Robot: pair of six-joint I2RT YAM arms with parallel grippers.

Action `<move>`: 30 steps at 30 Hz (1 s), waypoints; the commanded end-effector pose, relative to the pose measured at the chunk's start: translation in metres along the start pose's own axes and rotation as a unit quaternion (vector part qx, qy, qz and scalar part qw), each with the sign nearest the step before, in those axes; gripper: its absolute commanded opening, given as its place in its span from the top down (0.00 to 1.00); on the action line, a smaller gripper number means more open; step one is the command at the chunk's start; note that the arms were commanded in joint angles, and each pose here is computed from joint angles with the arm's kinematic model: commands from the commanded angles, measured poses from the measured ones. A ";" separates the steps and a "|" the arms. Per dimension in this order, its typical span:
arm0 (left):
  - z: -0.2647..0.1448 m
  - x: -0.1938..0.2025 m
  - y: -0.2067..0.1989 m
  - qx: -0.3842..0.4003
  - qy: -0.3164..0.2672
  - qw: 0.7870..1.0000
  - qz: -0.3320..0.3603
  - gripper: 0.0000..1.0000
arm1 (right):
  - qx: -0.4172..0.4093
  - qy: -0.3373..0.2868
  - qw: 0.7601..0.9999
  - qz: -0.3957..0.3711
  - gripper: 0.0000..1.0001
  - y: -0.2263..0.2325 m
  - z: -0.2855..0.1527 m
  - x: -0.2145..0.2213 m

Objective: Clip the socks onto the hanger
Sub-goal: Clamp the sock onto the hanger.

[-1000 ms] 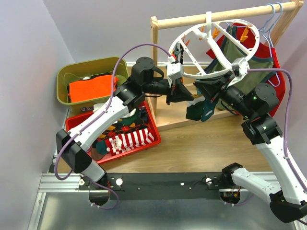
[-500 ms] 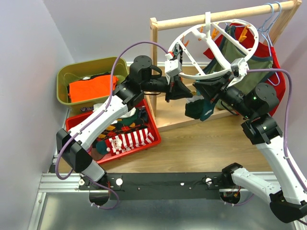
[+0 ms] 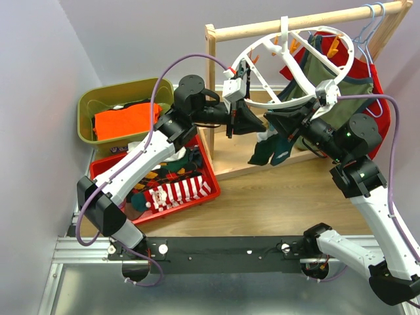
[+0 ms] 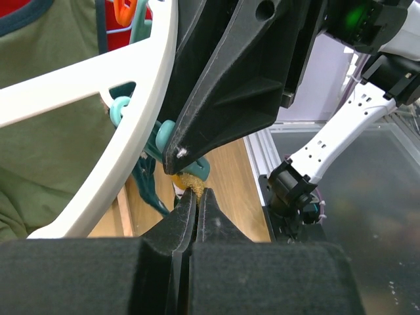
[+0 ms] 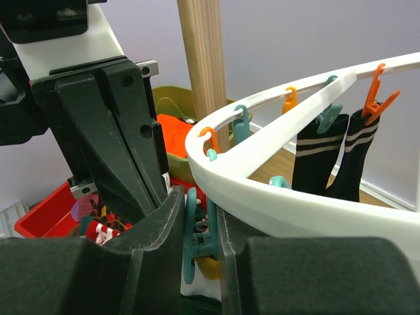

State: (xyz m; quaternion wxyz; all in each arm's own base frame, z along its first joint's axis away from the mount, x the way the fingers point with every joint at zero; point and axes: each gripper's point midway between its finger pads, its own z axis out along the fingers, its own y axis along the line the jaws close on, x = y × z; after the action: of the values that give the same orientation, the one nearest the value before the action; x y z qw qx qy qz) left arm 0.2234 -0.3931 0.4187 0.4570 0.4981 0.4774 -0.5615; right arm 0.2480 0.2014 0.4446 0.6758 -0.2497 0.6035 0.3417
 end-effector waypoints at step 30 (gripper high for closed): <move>-0.088 -0.009 0.018 -0.298 -0.080 0.951 0.026 0.31 | 0.080 0.046 0.995 -0.024 0.16 -0.006 -0.051 -0.004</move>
State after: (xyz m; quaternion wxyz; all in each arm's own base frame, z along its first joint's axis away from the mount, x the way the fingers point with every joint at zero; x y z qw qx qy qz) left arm 0.2311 -0.3361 0.4187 0.5656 0.3868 0.5545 -0.4722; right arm 0.2214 0.1752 0.4417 0.6660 -0.2430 0.6372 0.3023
